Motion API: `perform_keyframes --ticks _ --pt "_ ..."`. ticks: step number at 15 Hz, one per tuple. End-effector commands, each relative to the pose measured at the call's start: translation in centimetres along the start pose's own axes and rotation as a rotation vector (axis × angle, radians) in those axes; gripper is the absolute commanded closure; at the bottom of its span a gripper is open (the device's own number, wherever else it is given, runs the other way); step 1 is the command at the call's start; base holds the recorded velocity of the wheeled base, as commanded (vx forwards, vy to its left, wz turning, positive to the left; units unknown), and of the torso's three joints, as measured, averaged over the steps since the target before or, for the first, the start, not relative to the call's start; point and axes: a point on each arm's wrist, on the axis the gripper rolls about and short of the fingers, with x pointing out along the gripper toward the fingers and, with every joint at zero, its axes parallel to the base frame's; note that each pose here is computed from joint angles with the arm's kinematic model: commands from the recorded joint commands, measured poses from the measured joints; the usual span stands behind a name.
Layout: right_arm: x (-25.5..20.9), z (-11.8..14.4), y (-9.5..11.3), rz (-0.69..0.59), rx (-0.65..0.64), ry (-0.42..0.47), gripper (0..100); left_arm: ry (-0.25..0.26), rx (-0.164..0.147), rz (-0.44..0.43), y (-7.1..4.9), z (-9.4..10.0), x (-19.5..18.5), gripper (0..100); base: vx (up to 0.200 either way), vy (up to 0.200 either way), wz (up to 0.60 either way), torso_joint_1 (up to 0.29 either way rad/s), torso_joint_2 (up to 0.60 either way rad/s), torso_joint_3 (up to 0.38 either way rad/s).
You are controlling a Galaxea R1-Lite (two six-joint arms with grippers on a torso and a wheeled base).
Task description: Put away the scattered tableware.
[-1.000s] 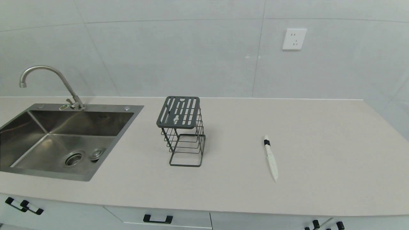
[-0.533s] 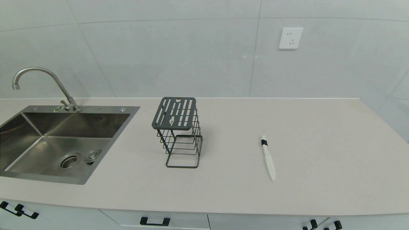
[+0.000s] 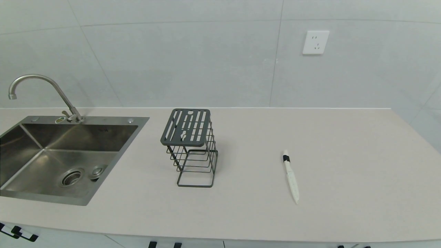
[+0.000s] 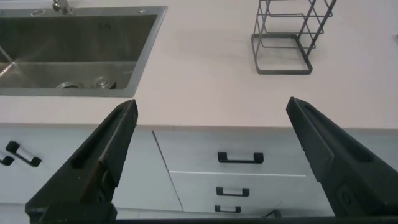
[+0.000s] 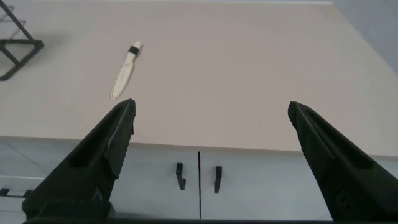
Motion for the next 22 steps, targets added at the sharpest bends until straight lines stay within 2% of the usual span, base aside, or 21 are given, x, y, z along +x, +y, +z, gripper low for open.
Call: perform_keyframes --ticks 1,7,11,15,17,22 --pt "0.01 0.0 0.0 0.0 -0.001 0.001 0 0.001 -0.001 -0.001 0.0 0.0 0.01 0 0.0 0.0 0.0 0.0 0.0 0.0" --pt "0.01 0.0 0.0 0.0 -0.001 0.001 0 0.001 -0.007 0.001 0.0 0.0 0.01 0 0.0 0.0 0.0 0.0 0.0 0.0" --pt "0.01 0.0 0.0 0.0 -0.001 0.001 0 0.003 0.003 0.001 0.0 -0.01 0.01 0 0.0 0.0 0.0 0.0 0.0 0.0" --pt "0.01 0.0 0.02 0.006 -0.026 0.001 0 0.001 -0.012 0.001 0.0 0.0 0.01 0 0.0 0.0 0.0 0.205 0.0 0.201" --pt "0.01 0.0 0.02 0.008 -0.038 0.001 0 0.001 -0.043 0.002 0.0 0.0 0.01 0 0.0 0.0 0.0 0.29 -0.02 0.249" --pt "0.01 0.0 0.02 0.008 -0.02 0.001 0 0.001 -0.038 0.002 0.0 0.0 0.01 0 0.0 0.0 0.0 0.144 -0.02 0.112"
